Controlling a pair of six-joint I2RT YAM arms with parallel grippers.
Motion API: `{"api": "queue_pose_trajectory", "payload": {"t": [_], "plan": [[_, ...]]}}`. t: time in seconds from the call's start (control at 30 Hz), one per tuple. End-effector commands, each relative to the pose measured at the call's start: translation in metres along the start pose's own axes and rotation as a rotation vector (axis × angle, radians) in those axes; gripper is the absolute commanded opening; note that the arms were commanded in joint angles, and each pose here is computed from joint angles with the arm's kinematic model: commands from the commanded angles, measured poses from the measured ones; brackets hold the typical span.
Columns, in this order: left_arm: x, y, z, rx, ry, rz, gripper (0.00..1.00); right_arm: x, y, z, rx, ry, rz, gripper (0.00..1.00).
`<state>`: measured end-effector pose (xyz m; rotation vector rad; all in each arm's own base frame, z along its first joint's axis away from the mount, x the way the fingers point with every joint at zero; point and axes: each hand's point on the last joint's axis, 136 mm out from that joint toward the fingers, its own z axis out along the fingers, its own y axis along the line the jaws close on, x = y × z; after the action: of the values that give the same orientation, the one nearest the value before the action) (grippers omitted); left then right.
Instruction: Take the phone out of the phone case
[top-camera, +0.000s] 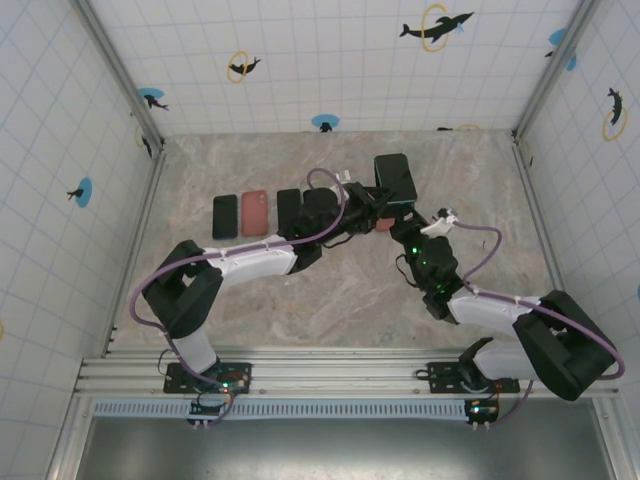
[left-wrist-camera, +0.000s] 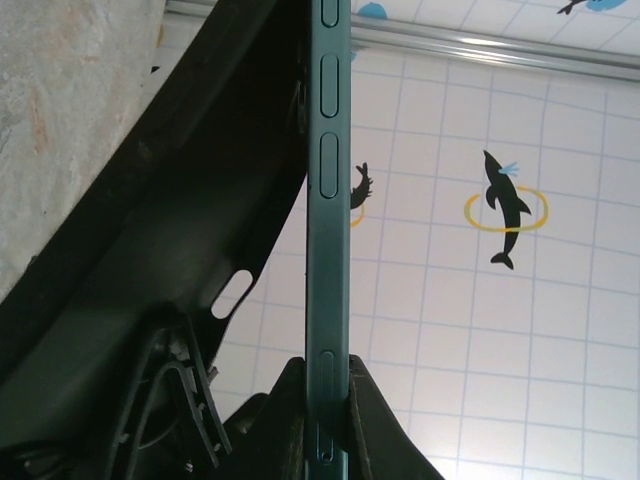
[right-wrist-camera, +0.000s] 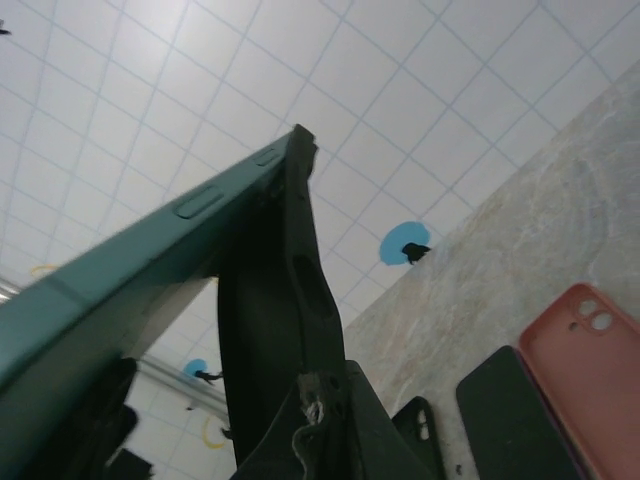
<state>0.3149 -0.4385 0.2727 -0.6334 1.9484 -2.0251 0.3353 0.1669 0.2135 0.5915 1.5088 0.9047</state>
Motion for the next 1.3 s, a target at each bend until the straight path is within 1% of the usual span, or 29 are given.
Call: {"api": "queue_pose_trajectory", "payload": {"t": [0.0, 0.03, 0.13, 0.17, 0.33, 0.43, 0.6, 0.73, 0.97, 1.17, 1.27], "plan": [[0.022, -0.074, -0.001, 0.217, 0.058, 0.055, 0.0, 0.001, -0.021, 0.007, 0.191, -0.001, -0.079, 0.0], [0.023, -0.073, -0.001, 0.219, 0.061, 0.048, 0.0, 0.0, -0.02, 0.006, 0.184, -0.012, -0.09, 0.0], [0.026, -0.076, 0.001, 0.248, 0.075, 0.021, 0.0, -0.001, -0.004, 0.005, 0.089, -0.028, -0.053, 0.0], [0.027, -0.077, 0.003, 0.249, 0.08, 0.02, 0.0, 0.001, 0.001, 0.005, 0.074, -0.028, -0.073, 0.0], [0.028, -0.084, 0.003, 0.26, 0.078, 0.03, 0.0, 0.008, 0.01, 0.004, 0.044, -0.021, -0.069, 0.0], [0.026, -0.078, 0.003, 0.232, 0.077, 0.052, 0.0, 0.006, 0.007, 0.005, 0.059, -0.028, -0.068, 0.0], [0.014, -0.054, -0.001, 0.151, 0.063, 0.093, 0.01, -0.006, -0.017, 0.0, 0.092, -0.006, -0.077, 0.0], [0.009, -0.039, 0.008, 0.089, 0.075, 0.156, 0.01, -0.02, -0.044, -0.009, 0.129, 0.019, -0.095, 0.0], [0.003, -0.003, 0.036, 0.018, 0.098, 0.207, 0.02, -0.054, -0.084, -0.01, 0.222, 0.082, -0.16, 0.0], [-0.004, 0.026, 0.066, -0.021, 0.11, 0.224, 0.02, -0.088, -0.113, -0.016, 0.319, 0.068, -0.233, 0.0], [-0.01, 0.048, 0.078, -0.058, 0.108, 0.22, 0.03, -0.102, -0.125, -0.023, 0.362, 0.037, -0.225, 0.0]]}}
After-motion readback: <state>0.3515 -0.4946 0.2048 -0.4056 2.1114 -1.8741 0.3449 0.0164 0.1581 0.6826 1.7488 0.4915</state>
